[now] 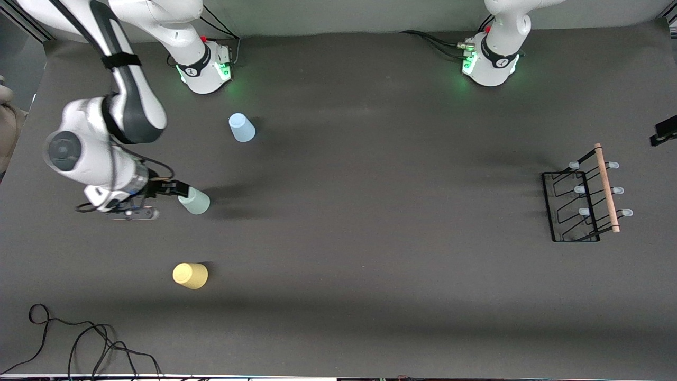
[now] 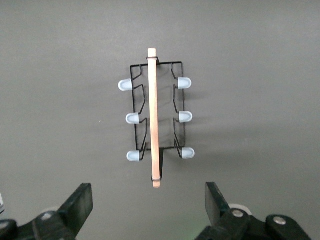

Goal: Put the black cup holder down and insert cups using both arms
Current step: 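Reach the right gripper down to the pale green cup, then grasp the pale green cup with the right gripper and lift it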

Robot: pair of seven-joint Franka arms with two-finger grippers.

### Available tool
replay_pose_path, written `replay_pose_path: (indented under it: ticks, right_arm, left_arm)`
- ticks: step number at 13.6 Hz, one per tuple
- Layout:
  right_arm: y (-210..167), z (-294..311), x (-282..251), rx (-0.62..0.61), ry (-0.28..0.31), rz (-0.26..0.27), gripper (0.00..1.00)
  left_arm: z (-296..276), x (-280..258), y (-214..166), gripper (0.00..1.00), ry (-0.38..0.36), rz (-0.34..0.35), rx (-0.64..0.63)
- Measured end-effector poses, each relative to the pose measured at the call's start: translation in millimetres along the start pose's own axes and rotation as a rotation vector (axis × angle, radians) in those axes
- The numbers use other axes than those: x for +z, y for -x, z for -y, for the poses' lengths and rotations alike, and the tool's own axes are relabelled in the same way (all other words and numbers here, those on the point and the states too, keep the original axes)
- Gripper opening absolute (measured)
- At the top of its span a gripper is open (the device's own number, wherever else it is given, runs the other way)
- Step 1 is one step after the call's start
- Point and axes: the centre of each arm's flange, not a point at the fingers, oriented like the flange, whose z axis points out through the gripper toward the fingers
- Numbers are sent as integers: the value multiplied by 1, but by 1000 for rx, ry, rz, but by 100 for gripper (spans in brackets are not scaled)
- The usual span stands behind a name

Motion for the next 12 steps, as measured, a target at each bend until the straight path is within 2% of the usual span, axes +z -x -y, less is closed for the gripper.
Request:
replay_pose_path:
  ticks: [5, 9, 10, 12]
  right_arm:
    - [8, -1, 55, -37, 39, 55, 100]
    - [5, -13, 76, -30, 54, 72, 97]
    - [4, -15, 82, -27, 53, 73, 93]
    - [3, -15, 90, -27, 53, 83, 67]
  left_arm:
    - [1, 106, 3, 100, -10, -25, -3]
    - [2, 160, -10, 100, -11, -13, 4]
    - [2, 170, -12, 100, -10, -10, 6]
    - [1, 185, -12, 96, -5, 4, 7]
